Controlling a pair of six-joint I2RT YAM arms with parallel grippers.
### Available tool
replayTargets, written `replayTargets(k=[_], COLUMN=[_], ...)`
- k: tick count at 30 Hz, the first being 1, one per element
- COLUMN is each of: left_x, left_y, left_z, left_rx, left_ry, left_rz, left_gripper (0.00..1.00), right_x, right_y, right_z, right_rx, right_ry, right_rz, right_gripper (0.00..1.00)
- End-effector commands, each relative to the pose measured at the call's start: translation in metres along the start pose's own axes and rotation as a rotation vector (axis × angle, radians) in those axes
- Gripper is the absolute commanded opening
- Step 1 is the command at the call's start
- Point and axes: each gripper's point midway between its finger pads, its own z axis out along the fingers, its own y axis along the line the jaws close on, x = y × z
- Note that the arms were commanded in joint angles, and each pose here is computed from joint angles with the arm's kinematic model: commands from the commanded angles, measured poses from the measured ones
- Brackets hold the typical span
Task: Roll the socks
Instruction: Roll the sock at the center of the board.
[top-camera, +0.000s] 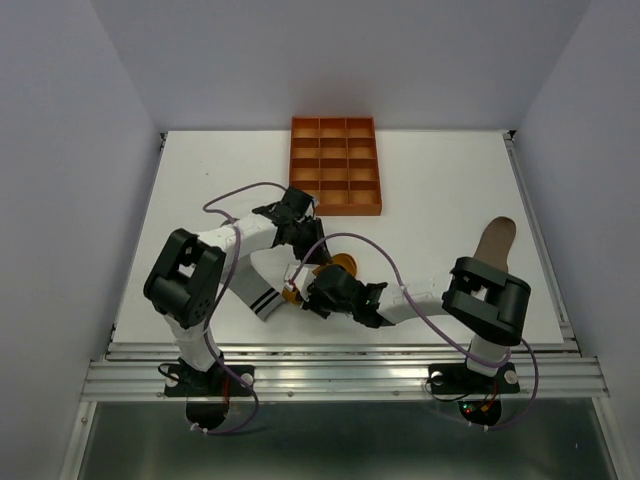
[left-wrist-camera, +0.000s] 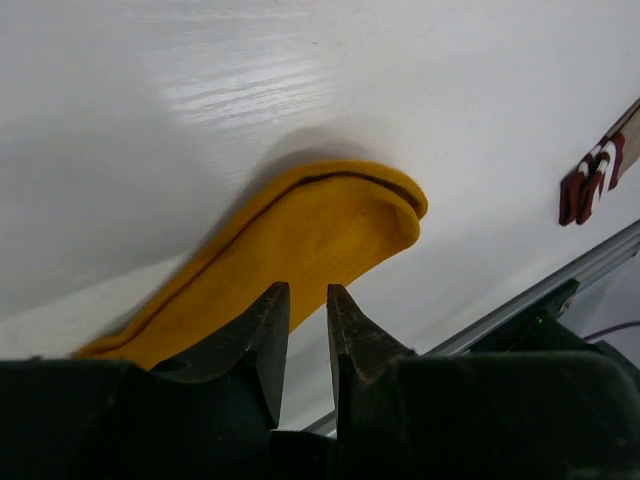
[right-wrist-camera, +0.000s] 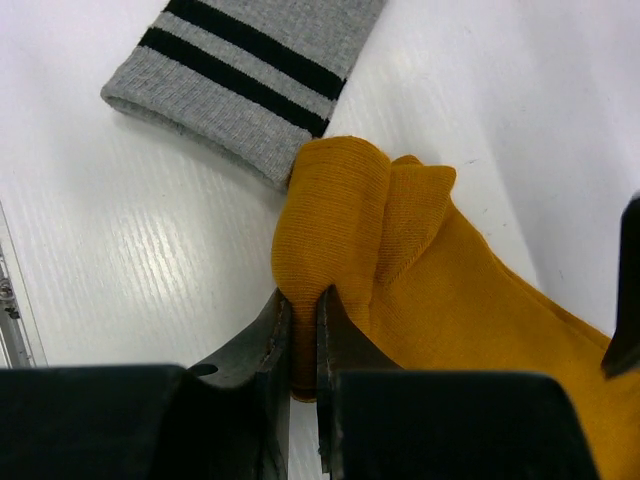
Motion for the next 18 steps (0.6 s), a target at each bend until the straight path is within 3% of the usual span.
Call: replayTargets(k=[1,12,18], left_x=[0.006,0.01,-0.009], left_y=[-0.036,-0.029,0.011], left_z=[0.014,0.051,0.062], left_rx=[0.172,0.107,-0.125], left_ry=[0.076,0.115,0.04], left_rz=[0.159,0.172,0.098], left_gripper=[0.32,0.3,0.26], right_x=[0.024,0.026,0.031], right_y=[0.018,0.019,0.01], right_z=[0.003,0.005,-0.001], right_rx=[-0.086,-0.092,-0.071], right_ry=[0.072,0.077,0.082], right_rz=[0.004,0.001,0.071], right_gripper=[0.01,0.01,0.01])
